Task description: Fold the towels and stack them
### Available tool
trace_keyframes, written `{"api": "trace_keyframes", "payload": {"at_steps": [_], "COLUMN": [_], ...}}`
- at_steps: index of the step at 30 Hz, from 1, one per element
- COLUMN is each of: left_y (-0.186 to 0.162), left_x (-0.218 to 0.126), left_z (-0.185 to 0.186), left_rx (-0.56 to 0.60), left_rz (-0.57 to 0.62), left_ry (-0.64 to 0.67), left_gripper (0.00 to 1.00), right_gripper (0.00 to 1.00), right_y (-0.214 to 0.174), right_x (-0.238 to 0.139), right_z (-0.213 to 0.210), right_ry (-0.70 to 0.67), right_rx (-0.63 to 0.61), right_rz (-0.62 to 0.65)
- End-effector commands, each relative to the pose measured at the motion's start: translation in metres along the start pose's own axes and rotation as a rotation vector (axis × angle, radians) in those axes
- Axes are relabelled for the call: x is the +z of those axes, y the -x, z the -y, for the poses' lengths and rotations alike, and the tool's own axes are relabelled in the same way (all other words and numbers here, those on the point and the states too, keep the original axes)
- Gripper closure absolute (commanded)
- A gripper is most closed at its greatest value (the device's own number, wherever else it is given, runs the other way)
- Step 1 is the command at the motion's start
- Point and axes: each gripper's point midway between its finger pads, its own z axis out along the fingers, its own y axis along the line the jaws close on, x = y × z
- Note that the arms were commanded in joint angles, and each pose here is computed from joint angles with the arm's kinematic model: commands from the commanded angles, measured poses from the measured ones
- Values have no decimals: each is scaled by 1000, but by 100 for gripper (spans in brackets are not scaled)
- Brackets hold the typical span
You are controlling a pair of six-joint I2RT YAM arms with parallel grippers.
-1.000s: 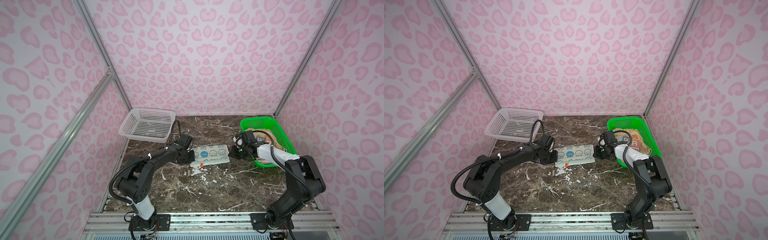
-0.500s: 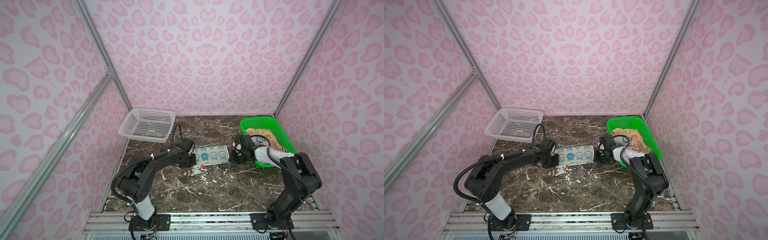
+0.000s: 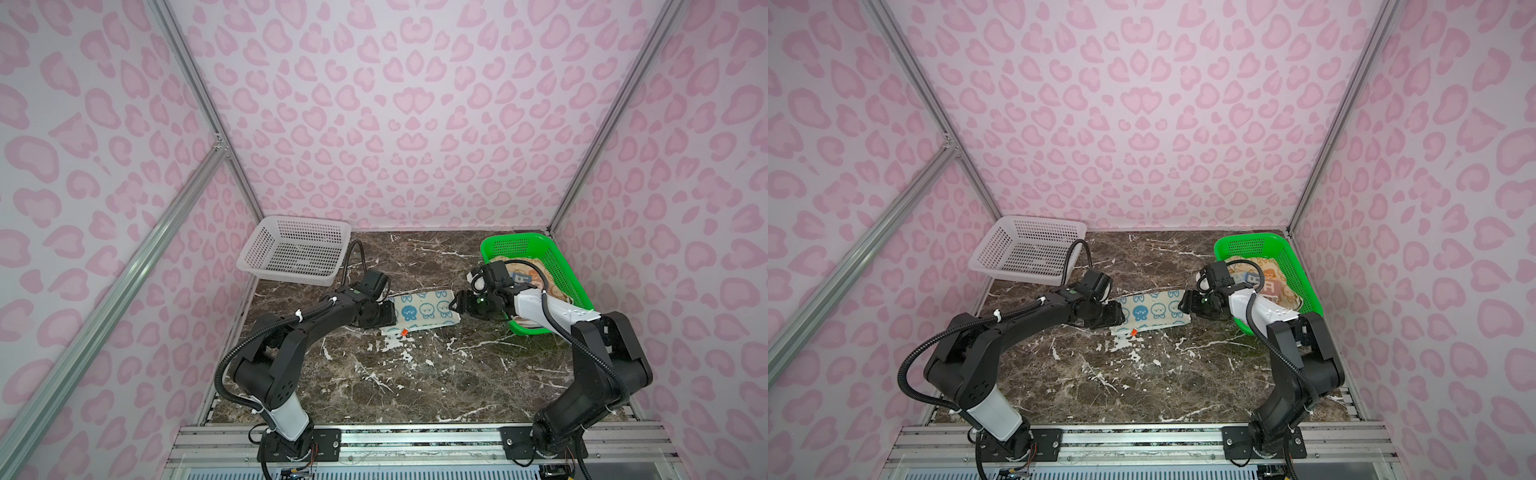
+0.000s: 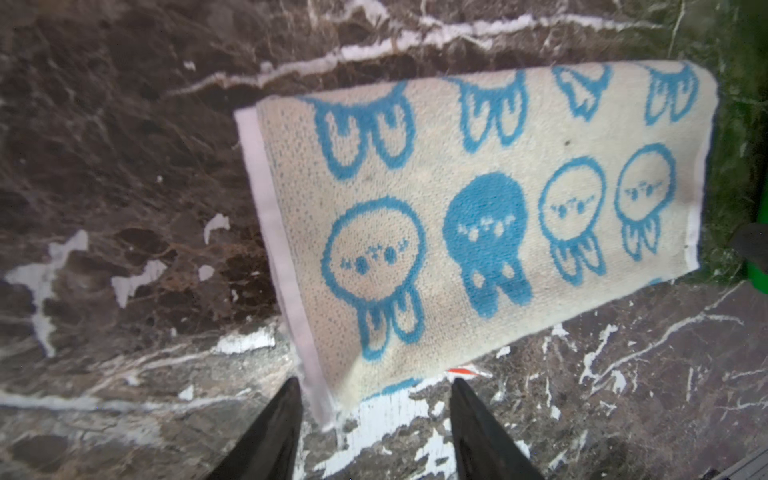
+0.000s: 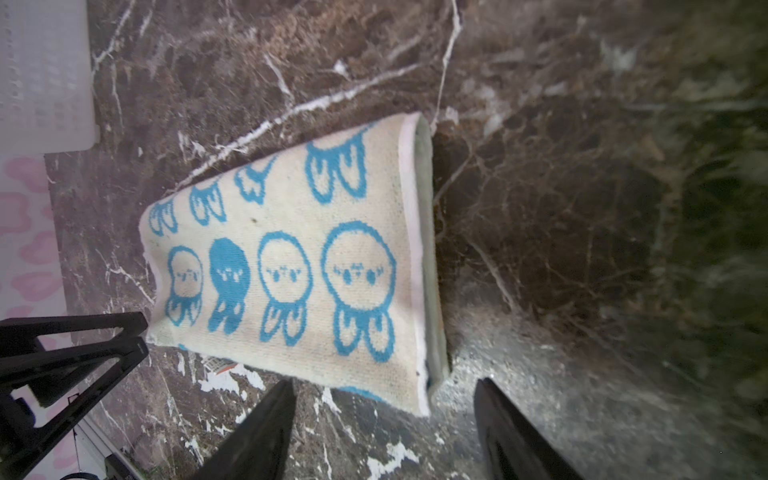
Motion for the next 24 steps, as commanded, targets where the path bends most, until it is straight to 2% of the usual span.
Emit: {"api": "trace_keyframes", "payload": {"at_steps": [1,4,6,12,18,24], "left_y": [11,23,32,45,22,-3], "left_x": [-9,-13,-17,-11,22,38], "left_z": [-1,4,7,19,18,-1], "left_rx": [27,22,10,-38,-79,-67], "left_rz": [27,42,52,46,-37,-87], "left_ry": [36,35,25,-55,-99,-31], "left_gripper": [36,34,28,26,25,25], "right_gripper": [19,12,10,8,7,6], "right_y": [7,14,19,16,1,-15], "right_x": [-5,-4,0,19,35,45], "right_z": [-9,-19,-25,-31,-19,-1], "right_ry": [18,58,83,126,116,74], "right_rx": [-25,-30,-24,1,22,32], "right_rz": [1,4,8,-22,-60,-100]}}
